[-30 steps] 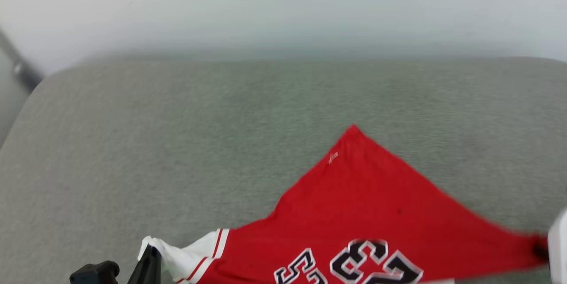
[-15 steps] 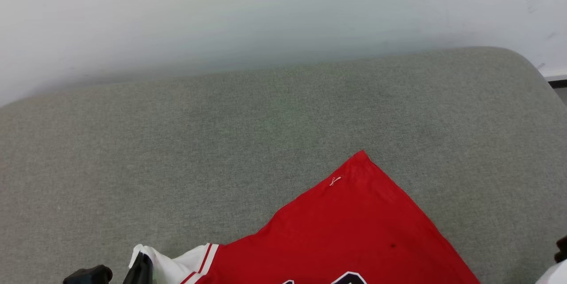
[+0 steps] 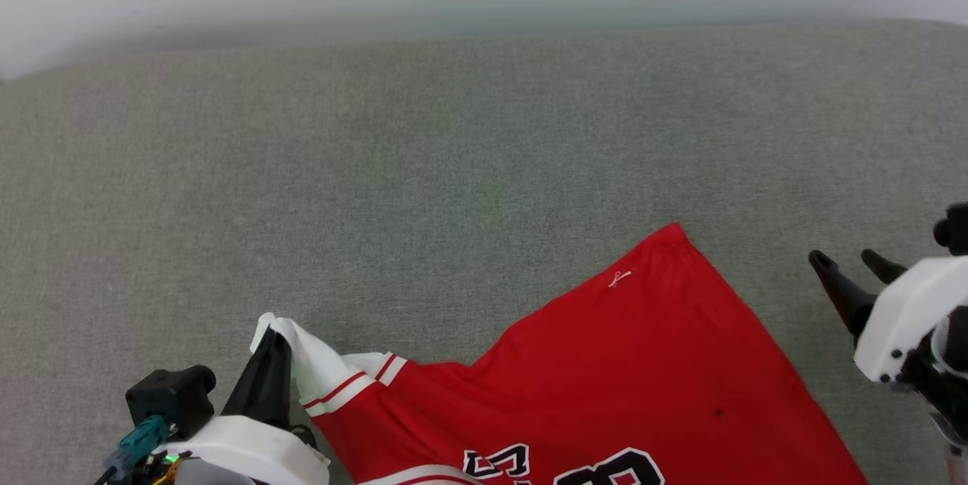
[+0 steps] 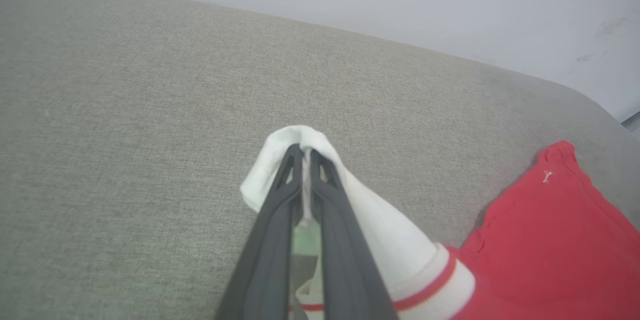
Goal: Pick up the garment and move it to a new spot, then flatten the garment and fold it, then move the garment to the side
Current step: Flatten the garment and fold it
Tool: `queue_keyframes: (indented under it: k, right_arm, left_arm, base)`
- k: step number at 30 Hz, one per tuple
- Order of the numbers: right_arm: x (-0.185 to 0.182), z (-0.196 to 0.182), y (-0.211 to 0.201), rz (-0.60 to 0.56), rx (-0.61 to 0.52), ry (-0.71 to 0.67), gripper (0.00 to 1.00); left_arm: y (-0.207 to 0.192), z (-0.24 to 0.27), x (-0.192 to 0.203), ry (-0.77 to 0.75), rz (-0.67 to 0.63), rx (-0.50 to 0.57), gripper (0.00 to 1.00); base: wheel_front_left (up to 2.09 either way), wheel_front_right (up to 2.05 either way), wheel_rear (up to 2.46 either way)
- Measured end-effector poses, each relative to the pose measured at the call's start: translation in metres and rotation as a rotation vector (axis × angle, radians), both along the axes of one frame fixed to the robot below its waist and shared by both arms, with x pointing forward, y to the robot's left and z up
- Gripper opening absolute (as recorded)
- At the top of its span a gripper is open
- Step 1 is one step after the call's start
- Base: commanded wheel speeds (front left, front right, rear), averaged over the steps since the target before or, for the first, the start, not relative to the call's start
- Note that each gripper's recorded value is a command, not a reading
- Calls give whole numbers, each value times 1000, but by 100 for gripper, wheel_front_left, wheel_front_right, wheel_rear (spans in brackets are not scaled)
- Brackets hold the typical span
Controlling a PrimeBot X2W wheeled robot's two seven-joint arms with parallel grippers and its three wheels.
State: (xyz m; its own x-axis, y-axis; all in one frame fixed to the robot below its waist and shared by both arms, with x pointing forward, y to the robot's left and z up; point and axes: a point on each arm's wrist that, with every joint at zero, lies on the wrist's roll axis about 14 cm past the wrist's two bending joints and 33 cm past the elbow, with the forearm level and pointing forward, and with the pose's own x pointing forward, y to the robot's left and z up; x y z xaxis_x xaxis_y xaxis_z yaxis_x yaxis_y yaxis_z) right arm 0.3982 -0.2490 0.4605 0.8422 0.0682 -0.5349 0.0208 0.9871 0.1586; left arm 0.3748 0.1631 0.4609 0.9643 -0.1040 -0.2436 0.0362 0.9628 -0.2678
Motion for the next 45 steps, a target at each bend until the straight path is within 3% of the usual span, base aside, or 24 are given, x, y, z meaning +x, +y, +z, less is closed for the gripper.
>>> queue_keyframes:
  k: [7,15,22,23,25,31,37,45]
  right_arm:
    - [44,-24,54,194,9,223,100]
    - [57,-64,95,342,-3,487,100]
    - [57,-92,112,395,7,602,100]
    - [56,-94,113,399,5,608,40]
    - [56,-94,114,405,10,617,0]
    - [51,-85,123,429,24,577,0]
    - [65,-40,105,381,-33,358,0]
    - [73,29,72,271,-96,81,0]
  left_arm:
    - [-4,-8,15,3,-8,-11,0]
    - [-2,-16,26,4,0,-22,0]
    - [5,-28,26,32,25,-20,0]
    - [6,-29,25,35,28,-19,0]
    - [7,-30,24,37,31,-19,0]
    - [10,-25,20,30,37,-15,0]
    - [18,3,20,-36,35,0,0]
    - [25,79,55,-230,-22,64,0]
  base:
    - [0,0,0]
    - [0,0,0]
    - [0,0,0]
    - [0,0,0]
    - [0,0,0]
    - [0,0,0]
    - [0,0,0]
    - [0,0,0]
